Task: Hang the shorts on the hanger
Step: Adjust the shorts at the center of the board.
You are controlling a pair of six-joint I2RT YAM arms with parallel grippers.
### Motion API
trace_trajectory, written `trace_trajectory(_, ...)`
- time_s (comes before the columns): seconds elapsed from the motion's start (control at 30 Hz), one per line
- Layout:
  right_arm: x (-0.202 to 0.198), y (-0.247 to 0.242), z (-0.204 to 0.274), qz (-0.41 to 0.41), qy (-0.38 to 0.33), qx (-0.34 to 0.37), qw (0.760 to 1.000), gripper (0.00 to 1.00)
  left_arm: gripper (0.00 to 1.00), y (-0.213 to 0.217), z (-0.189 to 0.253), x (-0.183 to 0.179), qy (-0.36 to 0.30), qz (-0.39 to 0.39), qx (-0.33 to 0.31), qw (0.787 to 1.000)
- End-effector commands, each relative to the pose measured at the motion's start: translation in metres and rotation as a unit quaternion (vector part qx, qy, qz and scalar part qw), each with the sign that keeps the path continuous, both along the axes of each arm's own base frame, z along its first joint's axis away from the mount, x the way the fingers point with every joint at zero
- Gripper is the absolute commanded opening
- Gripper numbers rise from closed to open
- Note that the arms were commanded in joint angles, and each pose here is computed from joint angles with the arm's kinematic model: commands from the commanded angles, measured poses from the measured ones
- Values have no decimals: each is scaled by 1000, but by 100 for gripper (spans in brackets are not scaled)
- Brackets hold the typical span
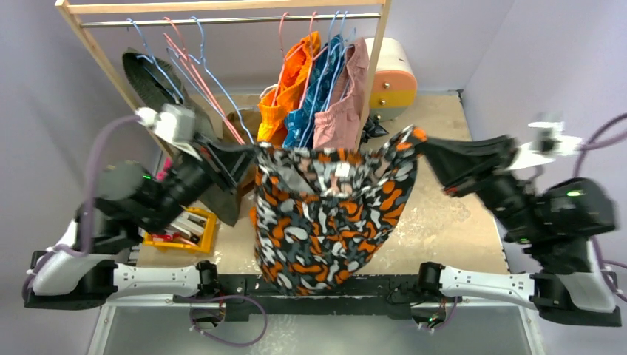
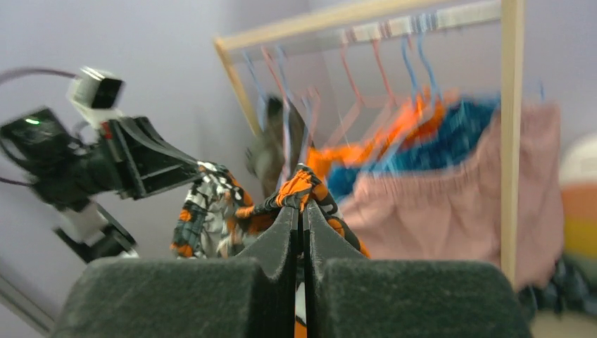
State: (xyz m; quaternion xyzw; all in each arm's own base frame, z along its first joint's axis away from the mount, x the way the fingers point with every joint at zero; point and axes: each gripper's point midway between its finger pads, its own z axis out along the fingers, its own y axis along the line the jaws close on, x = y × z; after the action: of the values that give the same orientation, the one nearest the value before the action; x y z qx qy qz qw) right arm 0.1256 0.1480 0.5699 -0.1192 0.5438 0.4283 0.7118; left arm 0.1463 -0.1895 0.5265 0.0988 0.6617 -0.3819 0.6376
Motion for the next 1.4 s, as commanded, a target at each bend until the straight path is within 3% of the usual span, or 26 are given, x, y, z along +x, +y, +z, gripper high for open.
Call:
trace_trajectory(0.0,33,35,-112,-57,138,-69,986,0,0,-2,-64,9,64,38,-4,997)
trace_trajectory(0.17,41,44,-193,-86,213,-108,967,0,0,-13,-137,13,118,57,41,991)
trace_trajectory(0.3,49,55,-228,-107,241,-128,956,0,0,-14,-171,23,133,98,75,983)
trace_trajectory(0.43,67,60,-268,-171,280,-181,927,0,0,-6,-192,37,138,162,118,970)
trace_trajectory(0.57,109,37,-273,-230,312,-180,904,0,0,7,-179,48,121,218,144,958)
trace_trajectory(0.73,131,8,-248,-266,306,-127,905,0,0,14,-153,50,108,229,130,959)
trace_trajectory(0.83,128,4,-264,-274,323,-124,897,0,0,13,-174,46,122,220,129,959)
trace_trajectory(0.97,117,11,-333,-257,390,-142,873,0,0,8,-234,40,161,209,130,956)
trace_trajectory(1.13,102,24,-385,-215,440,-123,863,0,0,-10,-308,30,211,179,131,952)
trace_trajectory(1.23,102,24,-388,-217,442,-125,861,0,0,-11,-320,30,216,180,136,950)
trace_trajectory(1.37,113,18,-349,-239,406,-118,874,0,0,3,-296,36,191,209,139,949)
